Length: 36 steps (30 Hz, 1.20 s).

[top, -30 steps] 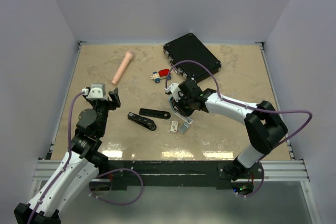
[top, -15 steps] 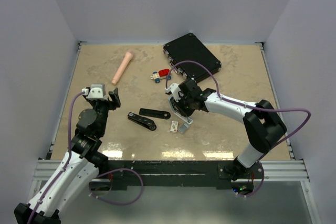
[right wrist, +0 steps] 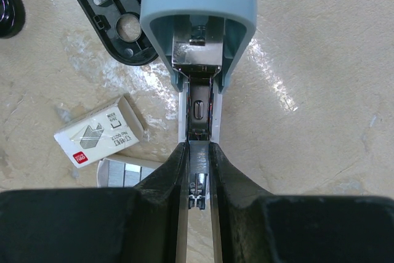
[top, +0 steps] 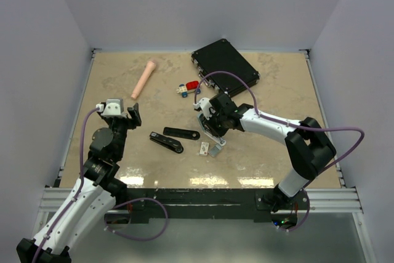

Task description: Load the staples into the stapler

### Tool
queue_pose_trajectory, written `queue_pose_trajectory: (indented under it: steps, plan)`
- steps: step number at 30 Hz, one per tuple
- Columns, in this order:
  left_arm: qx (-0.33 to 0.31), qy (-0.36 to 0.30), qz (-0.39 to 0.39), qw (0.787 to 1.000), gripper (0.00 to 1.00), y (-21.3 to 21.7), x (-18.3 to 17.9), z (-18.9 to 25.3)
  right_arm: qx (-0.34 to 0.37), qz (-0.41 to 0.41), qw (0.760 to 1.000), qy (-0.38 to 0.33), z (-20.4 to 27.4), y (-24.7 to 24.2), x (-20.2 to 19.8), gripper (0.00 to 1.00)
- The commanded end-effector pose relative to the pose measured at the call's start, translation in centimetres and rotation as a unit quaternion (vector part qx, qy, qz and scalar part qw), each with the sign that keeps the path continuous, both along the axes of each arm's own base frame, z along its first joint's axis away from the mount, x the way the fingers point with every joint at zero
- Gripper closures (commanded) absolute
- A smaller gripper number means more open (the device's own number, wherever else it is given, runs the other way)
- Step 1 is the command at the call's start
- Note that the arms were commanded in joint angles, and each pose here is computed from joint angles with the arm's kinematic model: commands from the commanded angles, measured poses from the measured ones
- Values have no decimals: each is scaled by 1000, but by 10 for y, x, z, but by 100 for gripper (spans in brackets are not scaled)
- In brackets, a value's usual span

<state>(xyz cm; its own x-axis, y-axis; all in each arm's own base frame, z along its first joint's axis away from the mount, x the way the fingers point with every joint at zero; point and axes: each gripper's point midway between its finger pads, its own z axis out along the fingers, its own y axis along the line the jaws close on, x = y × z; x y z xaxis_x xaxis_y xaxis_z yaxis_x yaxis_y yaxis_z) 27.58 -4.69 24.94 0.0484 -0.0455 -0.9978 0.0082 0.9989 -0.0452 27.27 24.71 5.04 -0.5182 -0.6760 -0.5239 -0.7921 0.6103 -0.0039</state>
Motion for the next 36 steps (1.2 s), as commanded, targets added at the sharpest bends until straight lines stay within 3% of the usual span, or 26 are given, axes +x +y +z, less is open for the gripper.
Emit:
queue_pose_trajectory:
  steps: [1, 36]
  plan:
    - [-18, -25, -1, 1000, 31, 0, 1, 12, 28, -6, 1000, -9, 16, 10, 7, 96]
    - [-19, -26, -4, 999, 31, -1, 0, 12, 38, -26, 999, 0, 17, 11, 5, 96]
